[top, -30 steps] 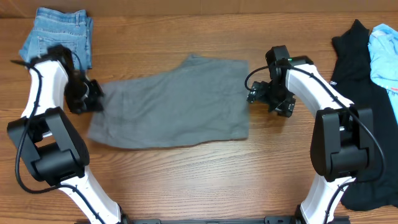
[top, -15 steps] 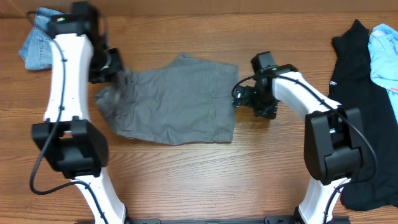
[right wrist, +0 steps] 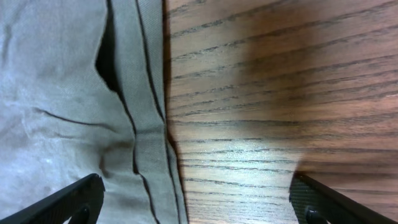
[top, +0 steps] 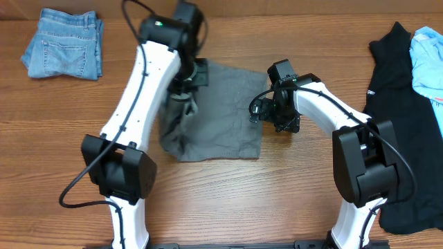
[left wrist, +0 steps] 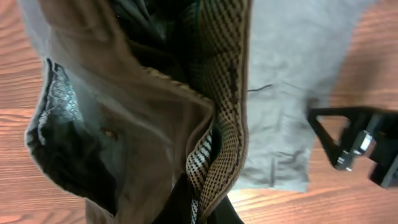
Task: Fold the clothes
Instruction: 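Lift and fold the left end over toward the right gripper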
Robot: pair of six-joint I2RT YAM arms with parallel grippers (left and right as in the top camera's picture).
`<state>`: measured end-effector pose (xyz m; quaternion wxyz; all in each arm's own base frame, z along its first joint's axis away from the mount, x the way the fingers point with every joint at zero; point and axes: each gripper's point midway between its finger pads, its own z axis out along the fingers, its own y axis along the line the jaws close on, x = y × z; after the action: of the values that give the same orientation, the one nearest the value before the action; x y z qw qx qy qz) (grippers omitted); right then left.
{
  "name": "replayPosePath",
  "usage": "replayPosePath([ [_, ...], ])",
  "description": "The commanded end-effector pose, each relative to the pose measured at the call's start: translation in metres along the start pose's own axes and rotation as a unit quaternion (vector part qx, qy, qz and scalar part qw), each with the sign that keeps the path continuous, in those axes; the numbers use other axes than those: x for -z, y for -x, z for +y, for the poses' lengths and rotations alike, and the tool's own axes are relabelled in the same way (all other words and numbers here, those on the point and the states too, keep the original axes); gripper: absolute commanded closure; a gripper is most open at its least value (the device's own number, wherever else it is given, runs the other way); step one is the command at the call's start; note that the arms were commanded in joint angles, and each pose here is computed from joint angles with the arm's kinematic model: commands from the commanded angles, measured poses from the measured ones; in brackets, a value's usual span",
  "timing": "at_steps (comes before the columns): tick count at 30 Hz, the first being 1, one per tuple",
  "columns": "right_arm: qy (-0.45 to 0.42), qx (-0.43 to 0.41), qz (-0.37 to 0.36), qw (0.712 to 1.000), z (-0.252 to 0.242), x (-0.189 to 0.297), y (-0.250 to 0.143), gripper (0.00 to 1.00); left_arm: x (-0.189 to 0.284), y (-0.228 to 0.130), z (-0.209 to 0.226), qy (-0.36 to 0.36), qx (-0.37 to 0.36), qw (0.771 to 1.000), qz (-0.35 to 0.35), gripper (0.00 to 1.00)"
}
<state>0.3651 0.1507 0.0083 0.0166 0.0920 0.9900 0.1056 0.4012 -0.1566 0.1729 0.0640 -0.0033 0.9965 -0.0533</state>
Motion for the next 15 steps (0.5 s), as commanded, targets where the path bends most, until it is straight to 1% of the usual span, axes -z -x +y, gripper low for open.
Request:
replayPosePath([
  [1, -0.009, 0.002, 0.043, 0.999, -0.012, -0.028, -0.015, 0.00, 0.005, 0.000, -0.027, -0.019, -0.012, 1.000, -0.015, 0.96],
  [9, -0.008, -0.003, 0.043, 0.999, -0.015, -0.027, -0.013, 0.00, -0.006, 0.001, -0.067, -0.041, -0.053, 0.997, -0.043, 0.91],
  [10, -0.008, -0.003, 0.043, 0.999, -0.015, -0.027, -0.013, 0.00, -0.008, 0.001, -0.069, -0.041, -0.056, 0.997, -0.044, 0.89],
  [11, -0.008, -0.006, 0.044, 0.999, -0.016, -0.027, -0.013, 0.00, -0.011, 0.001, -0.071, -0.041, -0.057, 0.997, -0.044, 0.85],
  [15, -0.001, -0.017, 0.045, 0.999, -0.018, -0.026, -0.011, 0.00, -0.022, -0.001, -0.073, -0.041, -0.059, 0.997, -0.033, 0.85],
])
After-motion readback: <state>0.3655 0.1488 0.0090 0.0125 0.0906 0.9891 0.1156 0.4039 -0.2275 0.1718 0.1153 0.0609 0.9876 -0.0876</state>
